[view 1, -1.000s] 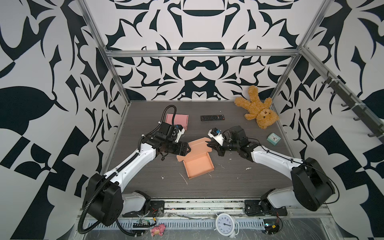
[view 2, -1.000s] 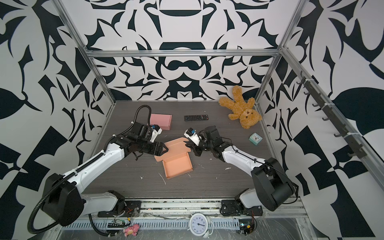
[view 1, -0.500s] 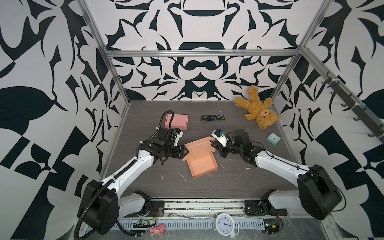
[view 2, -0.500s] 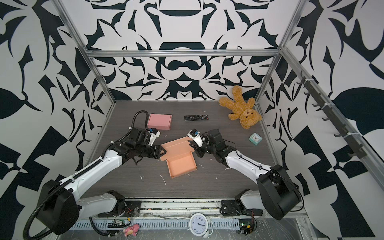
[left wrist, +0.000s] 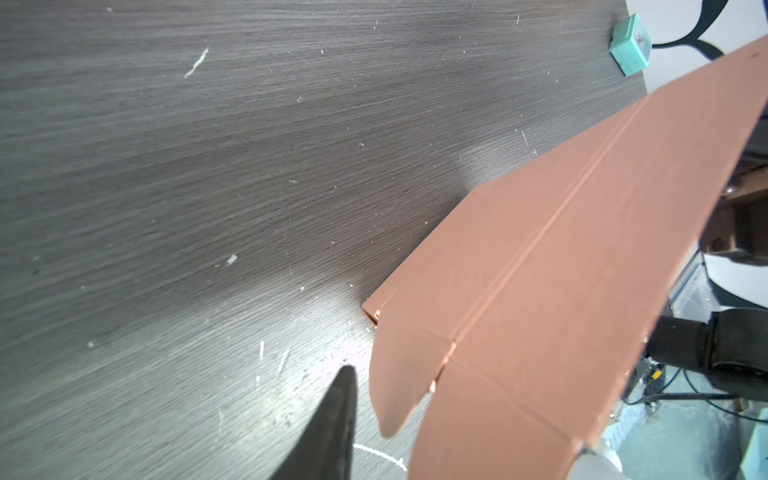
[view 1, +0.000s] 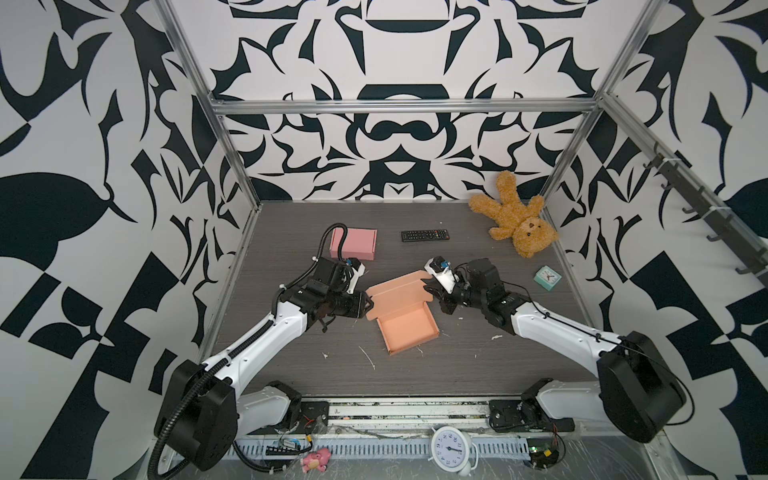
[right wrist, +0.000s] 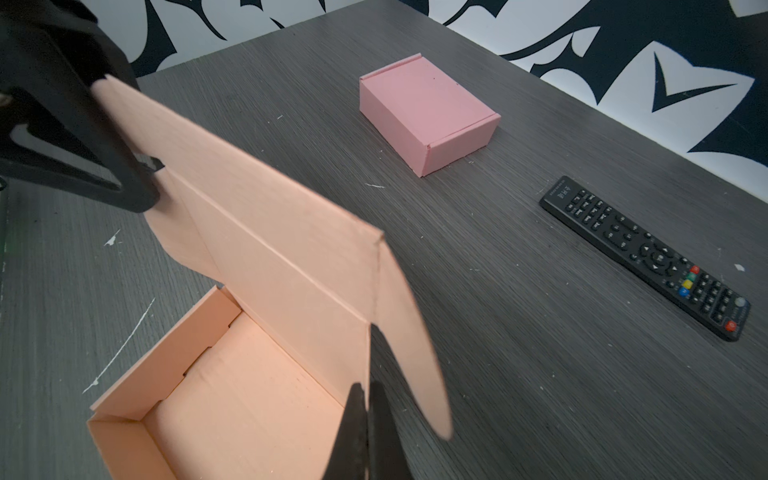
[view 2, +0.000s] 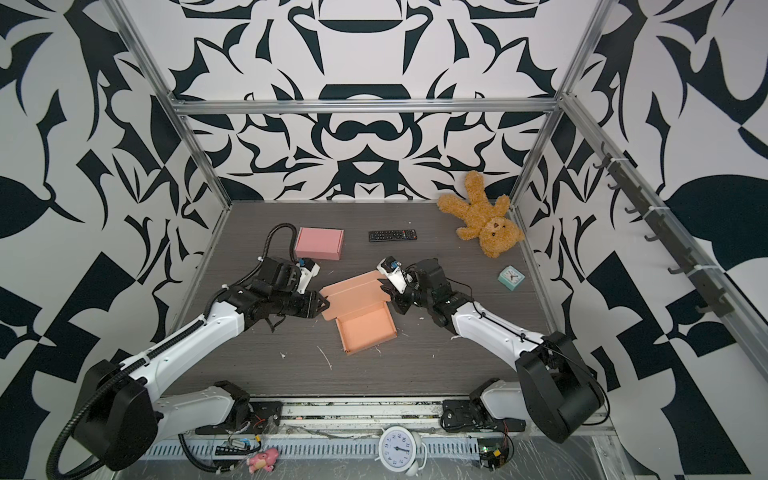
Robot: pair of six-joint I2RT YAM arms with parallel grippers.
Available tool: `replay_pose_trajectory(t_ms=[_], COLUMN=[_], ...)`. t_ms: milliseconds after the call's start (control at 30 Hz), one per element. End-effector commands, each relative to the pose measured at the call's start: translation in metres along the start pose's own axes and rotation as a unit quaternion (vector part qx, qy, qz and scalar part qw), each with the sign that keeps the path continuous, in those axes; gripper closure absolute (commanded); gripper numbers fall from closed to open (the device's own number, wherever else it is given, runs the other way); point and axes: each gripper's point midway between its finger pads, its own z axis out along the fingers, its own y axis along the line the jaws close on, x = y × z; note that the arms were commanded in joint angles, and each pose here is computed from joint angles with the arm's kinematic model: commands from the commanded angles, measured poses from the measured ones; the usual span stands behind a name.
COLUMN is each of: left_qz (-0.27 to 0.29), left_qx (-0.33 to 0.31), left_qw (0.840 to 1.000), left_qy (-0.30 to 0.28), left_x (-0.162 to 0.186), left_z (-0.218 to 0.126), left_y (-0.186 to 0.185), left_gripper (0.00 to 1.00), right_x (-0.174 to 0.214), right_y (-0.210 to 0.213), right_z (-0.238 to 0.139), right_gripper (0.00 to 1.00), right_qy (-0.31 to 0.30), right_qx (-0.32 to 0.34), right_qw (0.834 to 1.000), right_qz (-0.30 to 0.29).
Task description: Fold the paper box
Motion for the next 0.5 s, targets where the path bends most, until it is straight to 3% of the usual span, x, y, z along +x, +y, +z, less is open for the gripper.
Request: replay_pose_trajectory(t_ms=[0, 467], left_qz=[0.003, 0.009], left_qx=[0.004, -0.001], left_qw=[1.000, 1.000], left_qy=[-0.001, 0.004], left_x=[0.0030, 0.0078], left_z=[-0.0010, 0.0019], left_y=[-0.0022, -0.0037], left_gripper=[0.68, 0.79], right_x=[-0.0109, -0.0122], right_y=[-0.0026, -0.0021], right_z=[-0.0033, -0.0051], right_gripper=[1.00, 1.00], right_qy=[-0.014, -0.016], right_qx=[0.010, 0.011], right_qw=[1.000, 1.000], right_qz=[-0.003, -0.003])
